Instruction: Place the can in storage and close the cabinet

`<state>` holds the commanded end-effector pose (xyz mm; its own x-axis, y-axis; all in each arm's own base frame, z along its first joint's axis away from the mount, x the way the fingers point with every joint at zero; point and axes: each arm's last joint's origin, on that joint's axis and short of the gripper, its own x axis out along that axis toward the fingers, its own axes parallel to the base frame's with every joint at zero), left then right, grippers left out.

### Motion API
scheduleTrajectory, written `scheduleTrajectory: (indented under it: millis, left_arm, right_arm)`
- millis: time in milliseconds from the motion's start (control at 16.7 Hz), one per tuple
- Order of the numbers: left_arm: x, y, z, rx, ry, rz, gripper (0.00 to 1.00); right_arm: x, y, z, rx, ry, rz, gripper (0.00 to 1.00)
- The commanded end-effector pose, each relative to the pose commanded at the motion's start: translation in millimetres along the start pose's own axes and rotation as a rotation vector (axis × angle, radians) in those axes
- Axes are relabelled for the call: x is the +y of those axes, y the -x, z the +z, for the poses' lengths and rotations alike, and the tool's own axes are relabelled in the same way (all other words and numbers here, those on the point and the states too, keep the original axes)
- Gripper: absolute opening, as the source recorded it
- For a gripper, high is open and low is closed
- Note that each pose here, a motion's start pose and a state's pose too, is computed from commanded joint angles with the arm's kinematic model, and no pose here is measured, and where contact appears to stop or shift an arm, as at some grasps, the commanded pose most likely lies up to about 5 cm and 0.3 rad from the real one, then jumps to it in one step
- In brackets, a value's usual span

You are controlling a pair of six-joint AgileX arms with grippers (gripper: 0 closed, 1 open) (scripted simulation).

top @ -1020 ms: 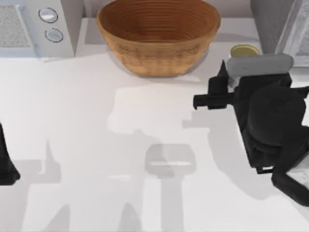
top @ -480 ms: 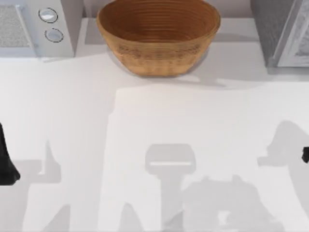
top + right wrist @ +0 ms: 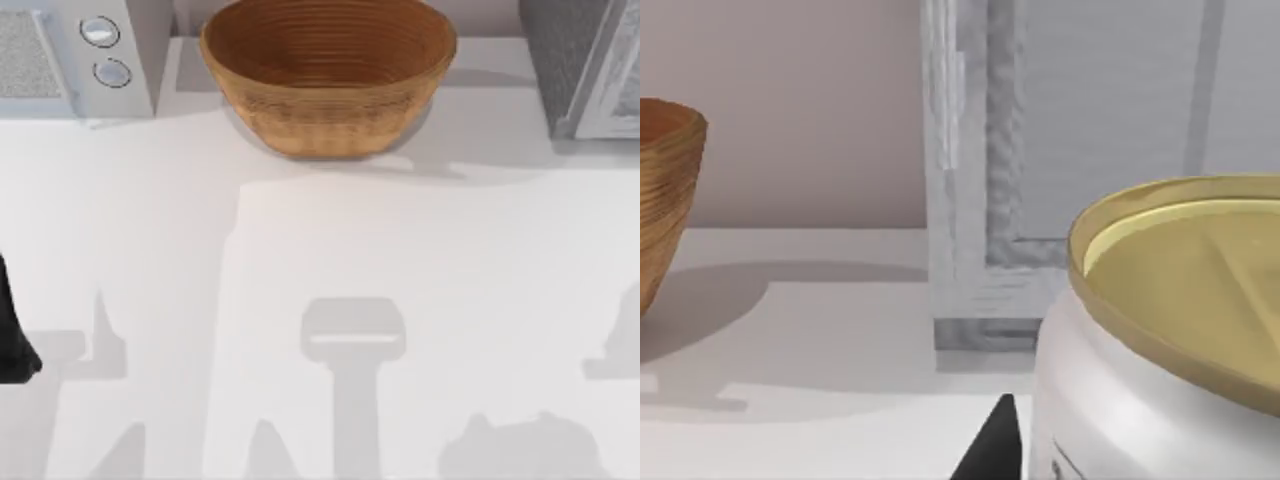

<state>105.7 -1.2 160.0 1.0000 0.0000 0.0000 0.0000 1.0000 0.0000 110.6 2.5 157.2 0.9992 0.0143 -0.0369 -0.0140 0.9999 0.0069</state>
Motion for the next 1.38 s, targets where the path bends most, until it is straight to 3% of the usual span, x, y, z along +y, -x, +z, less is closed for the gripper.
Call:
scheduleTrajectory:
  millis: [540, 720, 1080, 1380]
  left_arm:
    - [0.0, 0.0, 0.0, 0.0, 0.0, 0.0, 1.0]
    - [0.0, 0.0, 0.0, 0.0, 0.0, 0.0, 1.0]
    - [0.0, 0.0, 0.0, 0.0, 0.0, 0.0, 1.0]
    - [0.0, 0.0, 0.0, 0.0, 0.0, 0.0, 1.0]
  right_arm:
    - [-3.3, 4.8, 2.8, -0.036, 0.005, -0.012, 0.0]
    - [-2.3, 6.1, 19.1, -0.042, 0.002, -0.008, 0.0]
    - [1.9, 4.2, 117.3, -0.059, 0.002, -0.013, 0.0]
    - [9.7, -23.1, 213.2, -0.043, 0.002, -0.016, 0.0]
